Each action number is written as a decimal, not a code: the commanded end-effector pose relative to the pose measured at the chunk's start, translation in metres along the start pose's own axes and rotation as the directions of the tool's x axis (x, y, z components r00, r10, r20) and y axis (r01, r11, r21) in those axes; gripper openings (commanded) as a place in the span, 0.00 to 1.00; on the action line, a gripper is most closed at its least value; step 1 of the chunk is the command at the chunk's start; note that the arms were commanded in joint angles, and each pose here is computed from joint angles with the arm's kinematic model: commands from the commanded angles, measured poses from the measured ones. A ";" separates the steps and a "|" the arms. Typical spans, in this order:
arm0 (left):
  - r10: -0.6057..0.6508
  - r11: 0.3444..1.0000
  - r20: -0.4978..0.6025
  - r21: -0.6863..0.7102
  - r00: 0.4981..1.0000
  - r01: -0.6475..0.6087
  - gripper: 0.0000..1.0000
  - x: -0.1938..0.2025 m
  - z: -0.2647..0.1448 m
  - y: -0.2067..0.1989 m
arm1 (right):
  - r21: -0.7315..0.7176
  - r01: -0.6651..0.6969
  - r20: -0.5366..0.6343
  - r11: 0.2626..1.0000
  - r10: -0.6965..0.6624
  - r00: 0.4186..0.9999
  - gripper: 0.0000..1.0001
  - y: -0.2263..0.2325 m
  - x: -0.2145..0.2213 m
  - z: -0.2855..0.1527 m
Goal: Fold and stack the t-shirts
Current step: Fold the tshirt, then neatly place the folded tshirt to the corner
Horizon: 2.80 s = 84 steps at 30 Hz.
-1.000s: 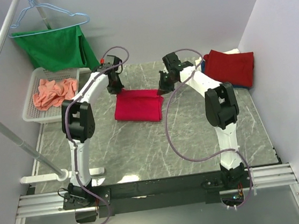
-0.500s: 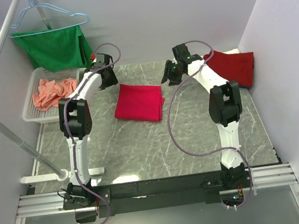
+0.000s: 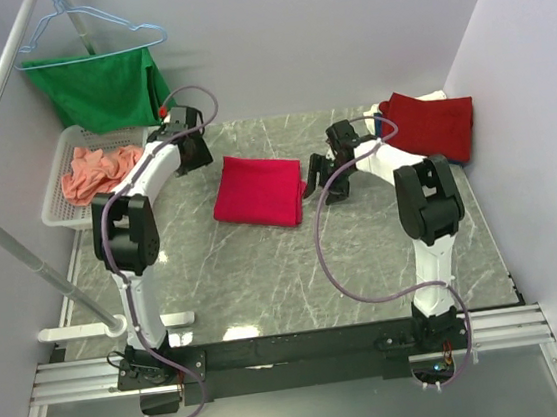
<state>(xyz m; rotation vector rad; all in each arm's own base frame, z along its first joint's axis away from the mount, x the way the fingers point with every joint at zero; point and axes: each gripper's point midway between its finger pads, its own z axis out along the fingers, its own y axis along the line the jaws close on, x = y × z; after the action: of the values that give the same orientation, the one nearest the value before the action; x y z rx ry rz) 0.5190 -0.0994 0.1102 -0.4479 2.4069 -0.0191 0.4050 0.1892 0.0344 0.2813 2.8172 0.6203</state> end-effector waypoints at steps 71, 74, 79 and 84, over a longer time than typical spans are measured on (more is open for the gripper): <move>-0.041 0.999 0.025 0.019 0.999 0.041 0.63 -0.005 -0.079 0.048 | 0.762 -0.260 0.115 0.593 0.272 0.955 0.00 -0.253 0.051 -0.116; -0.038 0.999 0.023 0.019 0.999 0.038 0.63 -0.004 -0.079 0.048 | 0.793 -0.317 0.180 0.521 0.296 0.938 0.00 -0.274 0.050 -0.136; -0.038 0.999 0.008 0.022 0.999 0.038 0.63 -0.002 -0.077 0.047 | 0.797 -0.414 0.283 0.439 0.333 0.899 0.00 -0.298 0.049 -0.162; -0.032 0.999 -0.012 0.030 0.999 0.033 0.63 0.004 -0.073 0.045 | 0.780 -0.482 0.366 0.400 0.333 0.869 0.00 -0.312 0.038 -0.181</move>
<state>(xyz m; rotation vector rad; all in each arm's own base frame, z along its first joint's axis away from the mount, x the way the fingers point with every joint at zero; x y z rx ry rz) 0.4552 -0.0622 0.1423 -0.5029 2.4360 -0.0293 0.2694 -0.1223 0.0256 1.1201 2.7978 -0.7187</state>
